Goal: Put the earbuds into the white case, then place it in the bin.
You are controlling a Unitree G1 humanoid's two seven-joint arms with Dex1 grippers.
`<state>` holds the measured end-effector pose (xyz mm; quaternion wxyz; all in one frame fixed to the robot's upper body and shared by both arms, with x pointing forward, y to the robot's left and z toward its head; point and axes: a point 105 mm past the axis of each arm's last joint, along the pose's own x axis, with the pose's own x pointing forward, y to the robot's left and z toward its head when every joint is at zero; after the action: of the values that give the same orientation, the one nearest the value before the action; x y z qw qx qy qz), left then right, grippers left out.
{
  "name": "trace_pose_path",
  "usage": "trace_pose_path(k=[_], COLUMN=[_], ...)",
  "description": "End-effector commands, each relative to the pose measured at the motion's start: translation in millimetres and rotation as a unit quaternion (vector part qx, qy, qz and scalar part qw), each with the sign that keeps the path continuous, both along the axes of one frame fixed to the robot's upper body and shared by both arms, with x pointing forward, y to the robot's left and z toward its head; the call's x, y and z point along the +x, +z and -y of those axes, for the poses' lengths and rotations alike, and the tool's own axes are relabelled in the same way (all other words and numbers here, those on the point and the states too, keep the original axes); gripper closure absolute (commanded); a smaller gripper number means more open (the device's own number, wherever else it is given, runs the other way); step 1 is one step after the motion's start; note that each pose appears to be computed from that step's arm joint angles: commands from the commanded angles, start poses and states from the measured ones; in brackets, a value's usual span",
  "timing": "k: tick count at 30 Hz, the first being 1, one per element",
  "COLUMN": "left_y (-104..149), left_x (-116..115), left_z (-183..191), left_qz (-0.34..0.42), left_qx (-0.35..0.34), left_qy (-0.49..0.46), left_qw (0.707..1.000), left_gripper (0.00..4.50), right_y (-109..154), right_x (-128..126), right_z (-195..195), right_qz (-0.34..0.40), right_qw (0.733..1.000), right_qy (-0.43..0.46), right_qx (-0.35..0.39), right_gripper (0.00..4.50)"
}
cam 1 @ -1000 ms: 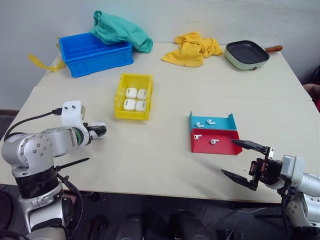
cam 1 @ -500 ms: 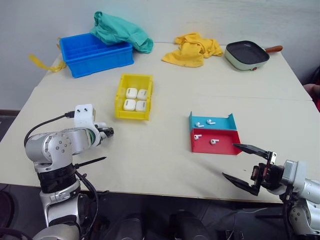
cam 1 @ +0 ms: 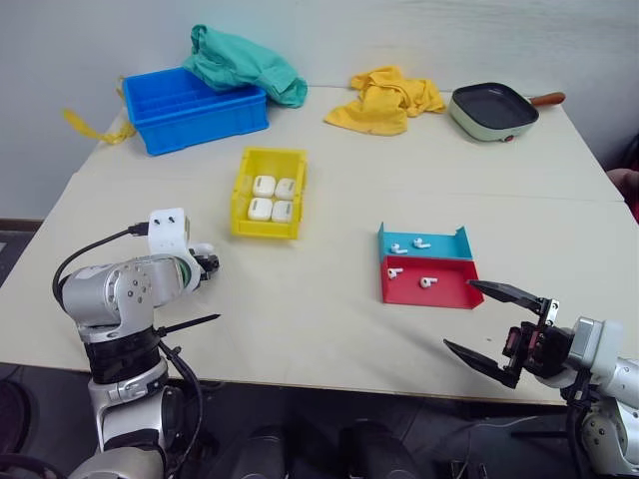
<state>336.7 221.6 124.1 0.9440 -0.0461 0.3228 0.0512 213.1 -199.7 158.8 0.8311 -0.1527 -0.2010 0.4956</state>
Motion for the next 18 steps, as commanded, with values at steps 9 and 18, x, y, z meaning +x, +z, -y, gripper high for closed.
trace_pose_path(k=[9, 18], left_y=[51.8, 100.7], left_x=[-34.5, -82.3], left_z=[25.7, 80.6], left_qz=[0.195, 0.438], left_qx=[-0.112, -0.174], left_qy=[-0.256, -0.541], left_qw=[0.940, 0.697], left_gripper=[1.69, 1.69], right_y=[17.3, 19.5], right_x=[-0.5, 8.7], right_z=[-1.3, 31.0], right_qz=[0.018, -0.081], right_qw=[1.000, 0.988], right_qy=[-0.010, -0.095], right_qx=[-0.017, -0.091], right_gripper=[0.00, 0.00])
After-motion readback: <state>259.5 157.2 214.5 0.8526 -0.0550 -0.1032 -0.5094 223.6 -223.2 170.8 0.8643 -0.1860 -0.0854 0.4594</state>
